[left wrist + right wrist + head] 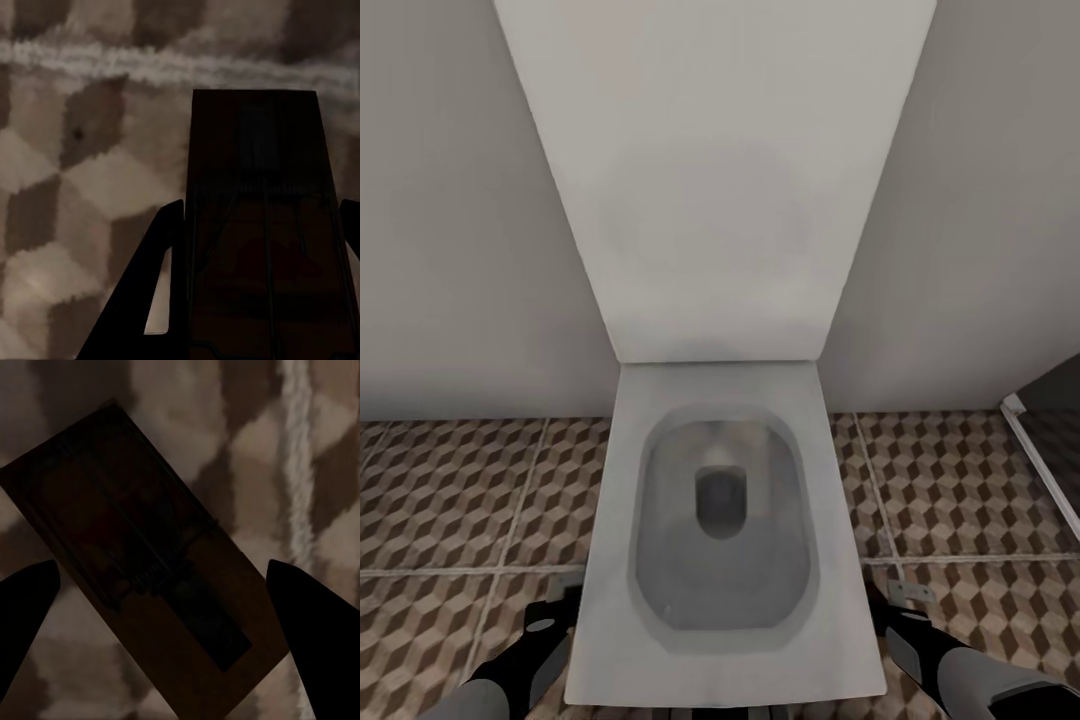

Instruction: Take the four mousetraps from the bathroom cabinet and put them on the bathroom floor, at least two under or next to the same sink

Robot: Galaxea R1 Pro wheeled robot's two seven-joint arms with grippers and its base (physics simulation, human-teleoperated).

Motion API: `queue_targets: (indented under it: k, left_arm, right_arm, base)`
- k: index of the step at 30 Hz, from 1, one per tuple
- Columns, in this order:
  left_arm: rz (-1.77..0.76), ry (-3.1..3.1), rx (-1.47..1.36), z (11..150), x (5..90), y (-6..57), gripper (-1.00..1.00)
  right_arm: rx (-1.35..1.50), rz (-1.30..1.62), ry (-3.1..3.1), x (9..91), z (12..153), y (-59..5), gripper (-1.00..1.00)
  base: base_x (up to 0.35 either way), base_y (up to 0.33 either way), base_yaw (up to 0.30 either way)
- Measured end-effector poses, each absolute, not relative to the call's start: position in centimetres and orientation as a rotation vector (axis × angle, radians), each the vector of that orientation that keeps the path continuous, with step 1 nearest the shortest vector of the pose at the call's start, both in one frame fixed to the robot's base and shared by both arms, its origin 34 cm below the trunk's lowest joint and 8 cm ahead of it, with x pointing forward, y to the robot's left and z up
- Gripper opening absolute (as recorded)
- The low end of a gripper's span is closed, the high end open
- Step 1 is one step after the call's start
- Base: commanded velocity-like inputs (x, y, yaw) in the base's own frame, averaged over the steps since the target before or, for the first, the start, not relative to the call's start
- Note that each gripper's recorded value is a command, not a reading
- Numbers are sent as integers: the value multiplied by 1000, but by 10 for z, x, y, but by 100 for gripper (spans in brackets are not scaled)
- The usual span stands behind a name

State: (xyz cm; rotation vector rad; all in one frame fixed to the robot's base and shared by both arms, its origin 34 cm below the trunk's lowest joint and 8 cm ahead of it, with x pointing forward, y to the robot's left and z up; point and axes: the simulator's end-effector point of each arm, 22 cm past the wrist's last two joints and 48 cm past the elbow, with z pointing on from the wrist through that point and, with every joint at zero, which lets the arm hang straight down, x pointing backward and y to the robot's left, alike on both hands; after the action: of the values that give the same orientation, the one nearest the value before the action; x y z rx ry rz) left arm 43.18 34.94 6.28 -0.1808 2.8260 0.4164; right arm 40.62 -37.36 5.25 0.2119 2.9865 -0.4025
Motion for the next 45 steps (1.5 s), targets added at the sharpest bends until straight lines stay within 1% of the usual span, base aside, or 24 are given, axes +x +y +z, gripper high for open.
queue_targets:
  k: [29, 30, 45]
  left_arm:
    - [419, 2837, -179, 58, 427, 349, -100]
    - [419, 2837, -179, 58, 427, 349, -100]
    - [419, 2837, -179, 58, 427, 349, -100]
  right_arm:
    - [195, -406, 2992, 405, 49, -374, -100]
    - [195, -405, 2992, 405, 49, -374, 100]
    - [215, -397, 3000, 400, 48, -372, 100]
  base:
    - [0, 0, 0]
    - [0, 0, 0]
    - [0, 0, 0]
